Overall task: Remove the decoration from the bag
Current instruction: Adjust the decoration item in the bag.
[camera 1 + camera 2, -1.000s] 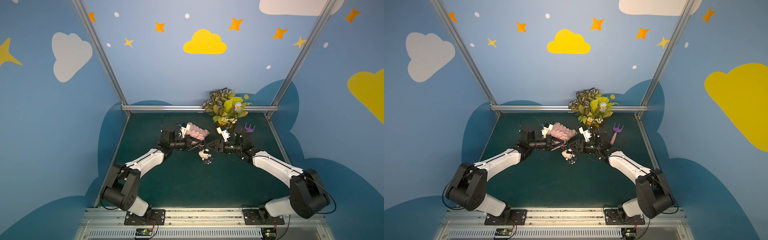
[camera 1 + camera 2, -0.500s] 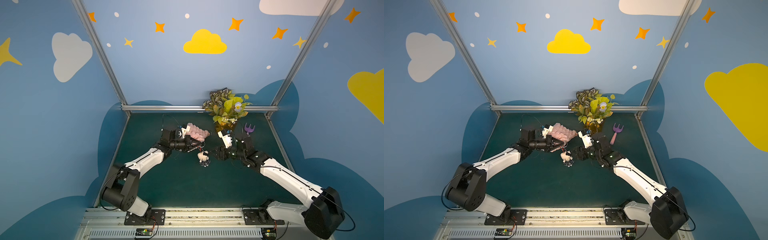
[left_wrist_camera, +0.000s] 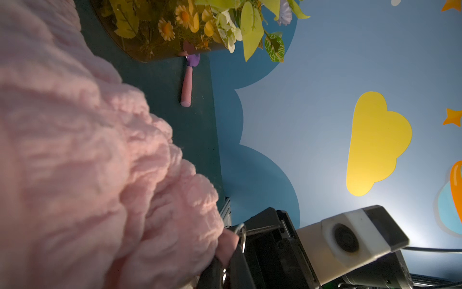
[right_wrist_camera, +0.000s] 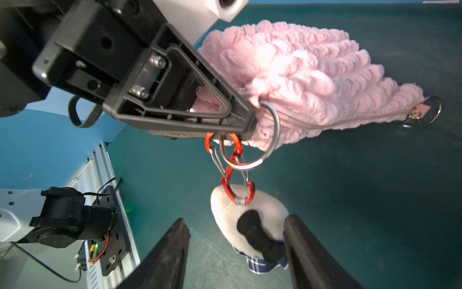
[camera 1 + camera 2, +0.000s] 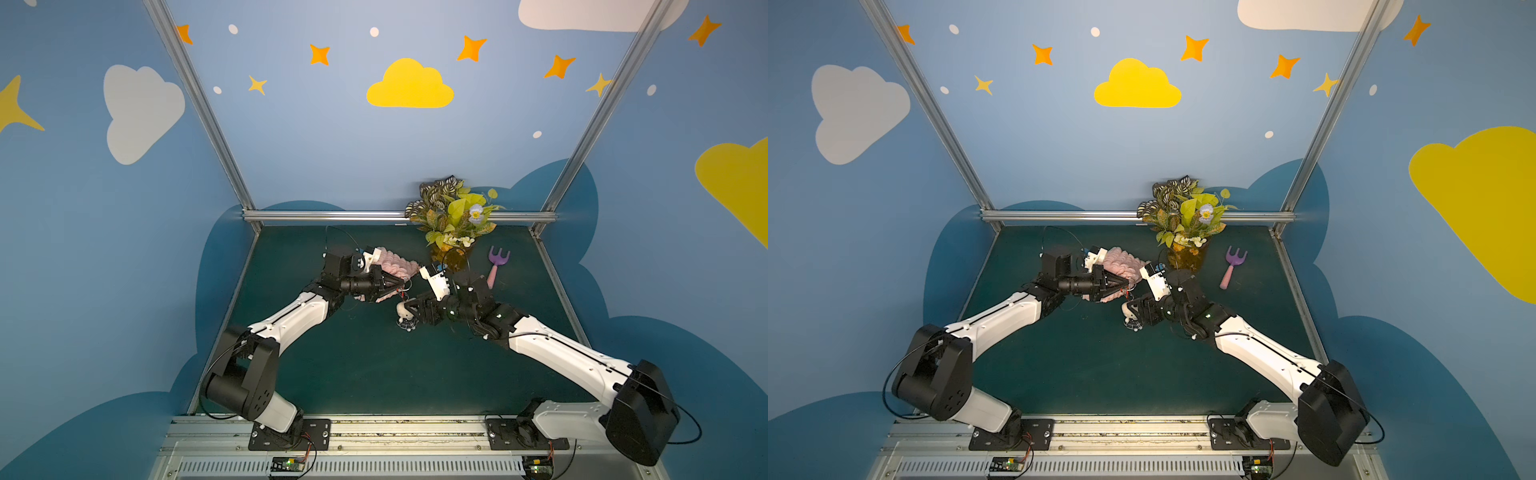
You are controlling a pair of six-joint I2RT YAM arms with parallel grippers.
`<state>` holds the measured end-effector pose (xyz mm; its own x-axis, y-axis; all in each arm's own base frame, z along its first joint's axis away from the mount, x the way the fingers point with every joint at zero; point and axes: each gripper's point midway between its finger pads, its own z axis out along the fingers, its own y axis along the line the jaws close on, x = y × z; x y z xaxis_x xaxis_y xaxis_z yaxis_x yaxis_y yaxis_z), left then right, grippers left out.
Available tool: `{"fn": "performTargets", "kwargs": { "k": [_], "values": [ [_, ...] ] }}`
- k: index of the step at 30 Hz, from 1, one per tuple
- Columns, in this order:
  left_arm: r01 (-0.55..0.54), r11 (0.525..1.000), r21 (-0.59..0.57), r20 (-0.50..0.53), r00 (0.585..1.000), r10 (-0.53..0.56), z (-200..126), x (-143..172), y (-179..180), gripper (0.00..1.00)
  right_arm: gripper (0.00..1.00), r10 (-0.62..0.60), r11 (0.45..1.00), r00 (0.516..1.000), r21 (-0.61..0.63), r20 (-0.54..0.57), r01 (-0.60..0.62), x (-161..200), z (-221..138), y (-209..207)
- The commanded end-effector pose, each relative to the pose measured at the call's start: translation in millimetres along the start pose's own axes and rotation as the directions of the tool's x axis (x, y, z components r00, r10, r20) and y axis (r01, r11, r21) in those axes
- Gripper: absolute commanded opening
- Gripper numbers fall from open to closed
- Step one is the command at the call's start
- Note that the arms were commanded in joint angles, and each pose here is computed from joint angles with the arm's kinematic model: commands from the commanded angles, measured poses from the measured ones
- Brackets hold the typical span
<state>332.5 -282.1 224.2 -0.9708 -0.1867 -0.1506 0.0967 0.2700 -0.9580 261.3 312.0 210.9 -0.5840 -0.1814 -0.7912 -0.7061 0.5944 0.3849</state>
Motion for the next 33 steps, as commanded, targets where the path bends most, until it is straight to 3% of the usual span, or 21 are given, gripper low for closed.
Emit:
{"fn": "performTargets", "kwargs": {
  "k": [1,11,33],
  "values": [
    [-0.032,0.998,0.052,-0.026,0.999,0.033,-1.5,-2.2,-22.0,0.02,0.63,-0.067,0.998,0.996,-0.003,0.054,0.068,-24.4,3.0,6.1],
    [-0.024,0.999,0.048,-0.033,0.999,0.026,-1.8,-2.0,-24.4,0.02,0.60,-0.095,0.995,0.995,-0.018,0.026,0.095,-30.0,13.3,9.4],
    [-0.018,0.999,0.045,-0.038,0.999,0.020,-1.2,-1.4,-22.6,0.02,0.42,-0.077,0.996,0.997,-0.040,-0.003,0.076,-24.7,29.2,10.5]
  ]
}}
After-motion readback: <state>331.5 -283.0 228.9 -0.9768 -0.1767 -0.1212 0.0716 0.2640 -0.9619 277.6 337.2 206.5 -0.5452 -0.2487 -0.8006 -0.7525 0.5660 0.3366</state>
